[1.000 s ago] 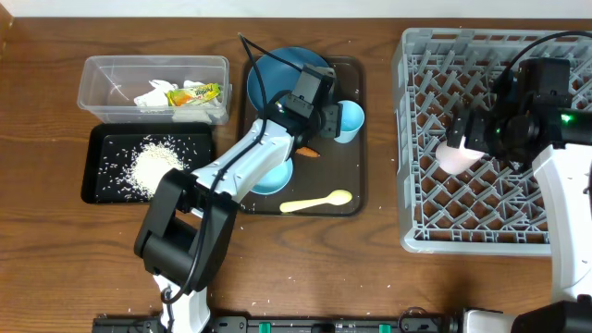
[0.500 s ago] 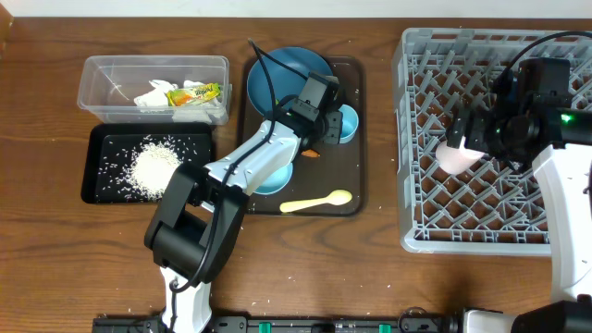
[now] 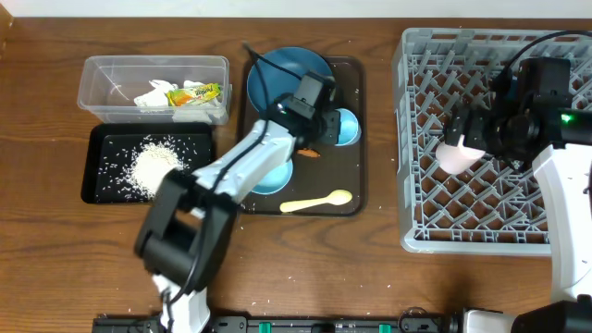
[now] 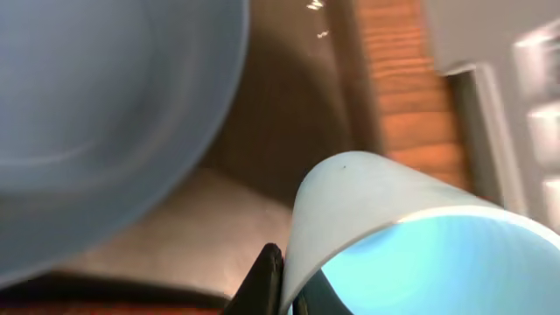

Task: Sort waste into correct bins and load items into the dishwasher rack
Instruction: 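Move the pink cup into the rack with the right gripper, then pass the light-blue cup from the left gripper to the right gripper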

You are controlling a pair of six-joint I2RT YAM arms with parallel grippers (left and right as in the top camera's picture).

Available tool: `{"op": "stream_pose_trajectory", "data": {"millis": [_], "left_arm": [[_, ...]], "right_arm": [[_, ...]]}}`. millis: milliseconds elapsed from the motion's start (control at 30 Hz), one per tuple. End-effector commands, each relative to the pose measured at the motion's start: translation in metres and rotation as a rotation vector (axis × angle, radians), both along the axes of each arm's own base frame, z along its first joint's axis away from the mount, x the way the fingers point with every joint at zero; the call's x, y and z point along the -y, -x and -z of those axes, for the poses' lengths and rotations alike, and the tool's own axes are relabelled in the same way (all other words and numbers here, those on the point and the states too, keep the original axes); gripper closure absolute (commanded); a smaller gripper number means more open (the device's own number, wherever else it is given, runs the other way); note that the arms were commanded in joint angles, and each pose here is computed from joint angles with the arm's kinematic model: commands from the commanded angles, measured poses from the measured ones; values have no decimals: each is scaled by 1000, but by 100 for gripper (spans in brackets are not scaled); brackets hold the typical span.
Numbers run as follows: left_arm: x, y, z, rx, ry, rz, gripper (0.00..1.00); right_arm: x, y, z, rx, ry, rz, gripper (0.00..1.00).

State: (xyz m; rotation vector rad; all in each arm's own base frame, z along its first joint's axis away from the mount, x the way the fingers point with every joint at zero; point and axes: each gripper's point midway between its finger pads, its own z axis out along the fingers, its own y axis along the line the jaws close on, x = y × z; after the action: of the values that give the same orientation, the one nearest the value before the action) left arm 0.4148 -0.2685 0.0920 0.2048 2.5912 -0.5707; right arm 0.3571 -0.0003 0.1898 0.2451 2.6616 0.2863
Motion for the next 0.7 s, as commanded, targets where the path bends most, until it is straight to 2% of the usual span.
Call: {"op": "stream_pose_trajectory", "data": {"millis": [0,100,200,367,467,667], "left_arm": [[-6,10,-88,36,232,51,94],[-21,23,-127,10,383,109,94],[-34,38,-165,-17,560,198,94],[-53,63,-208,-78,812,361,94],[-58,72,-220,-98,885,419,94],[-58,84,-230,-126,948,484,94]], "right_arm": [[-45,-10,-26,119,-187,-208,1],[-88,-15,-54,263,-329,-431,1],[-119,-17,-78,380,-406,-577,1],[-173,-1,-121,591,-528,-886,1],[-198,9,-138,668,-563,-1000,1],[-237,28,-146,740,-559,-1153,2]]}}
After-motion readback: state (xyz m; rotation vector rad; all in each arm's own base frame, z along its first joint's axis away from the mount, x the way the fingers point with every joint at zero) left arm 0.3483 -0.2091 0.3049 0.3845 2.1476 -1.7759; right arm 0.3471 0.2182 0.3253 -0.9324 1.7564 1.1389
